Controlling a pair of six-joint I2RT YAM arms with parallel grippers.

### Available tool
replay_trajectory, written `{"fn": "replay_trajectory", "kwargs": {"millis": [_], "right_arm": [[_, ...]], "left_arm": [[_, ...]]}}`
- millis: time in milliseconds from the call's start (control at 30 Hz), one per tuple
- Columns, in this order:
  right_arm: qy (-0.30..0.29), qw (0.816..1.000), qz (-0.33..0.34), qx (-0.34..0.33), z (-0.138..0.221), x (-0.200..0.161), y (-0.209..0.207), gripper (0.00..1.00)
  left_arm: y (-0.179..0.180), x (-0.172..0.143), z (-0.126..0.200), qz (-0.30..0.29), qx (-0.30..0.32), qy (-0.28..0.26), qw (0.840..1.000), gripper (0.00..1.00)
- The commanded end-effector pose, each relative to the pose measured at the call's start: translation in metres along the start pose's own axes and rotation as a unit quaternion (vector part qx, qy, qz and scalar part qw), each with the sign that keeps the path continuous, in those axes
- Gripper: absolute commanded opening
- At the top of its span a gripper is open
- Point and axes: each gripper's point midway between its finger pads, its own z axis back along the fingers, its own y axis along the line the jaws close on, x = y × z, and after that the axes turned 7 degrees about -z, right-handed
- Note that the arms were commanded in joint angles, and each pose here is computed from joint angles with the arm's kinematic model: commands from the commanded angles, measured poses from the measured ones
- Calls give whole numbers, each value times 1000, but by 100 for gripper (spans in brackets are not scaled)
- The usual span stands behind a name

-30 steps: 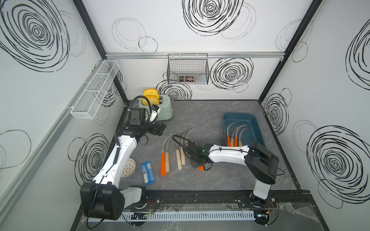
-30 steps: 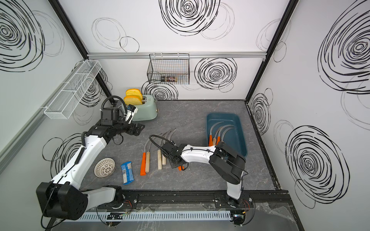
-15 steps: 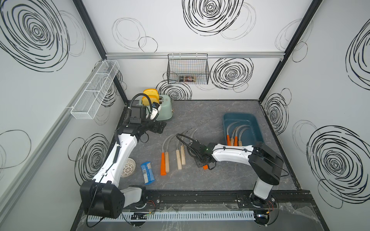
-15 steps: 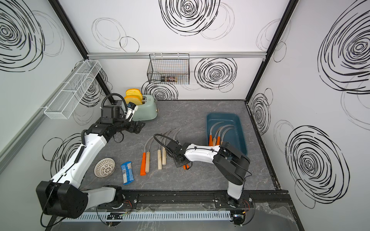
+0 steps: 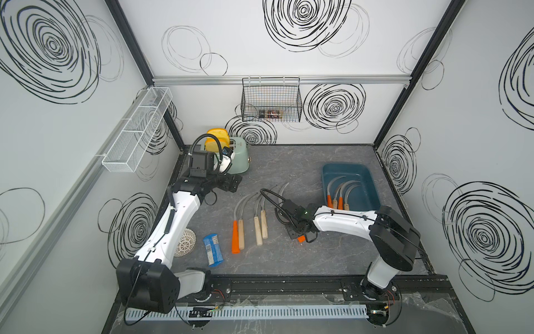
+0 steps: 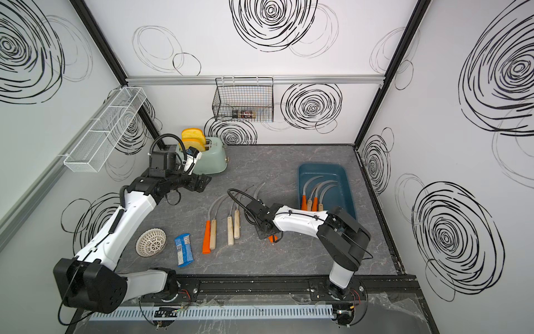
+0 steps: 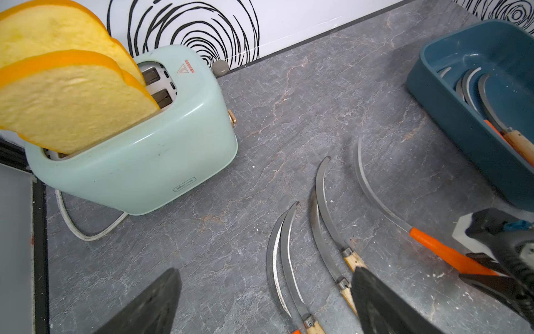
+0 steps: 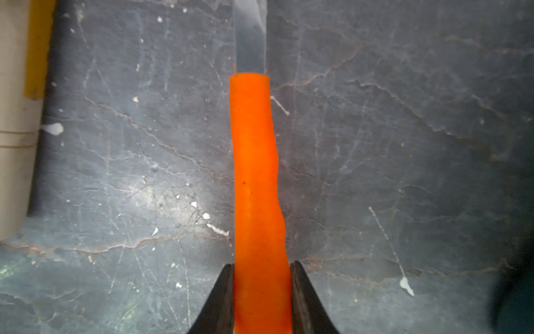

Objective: Put small sickles into storage boxes
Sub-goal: Pick up the sickle at the center of the board, then place the sickle in the storage box.

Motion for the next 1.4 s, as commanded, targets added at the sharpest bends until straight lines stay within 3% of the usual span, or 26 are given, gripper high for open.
{"fn": "replay_trajectory", "kwargs": {"millis": [0,733,1367], "right_arm": [[-10,1000,2,5,8,6,-3,0],[-59,997,-38,39,50,45,-30,0],[-123,982,-145,14,105,74,-153,0]], "left_arm": [[2,11,6,-2,9,-12,1000,96],[-3,19,7,-8,5,-16,1000,96],[-9,27,5,-14,-4,-23,1000,96]]}}
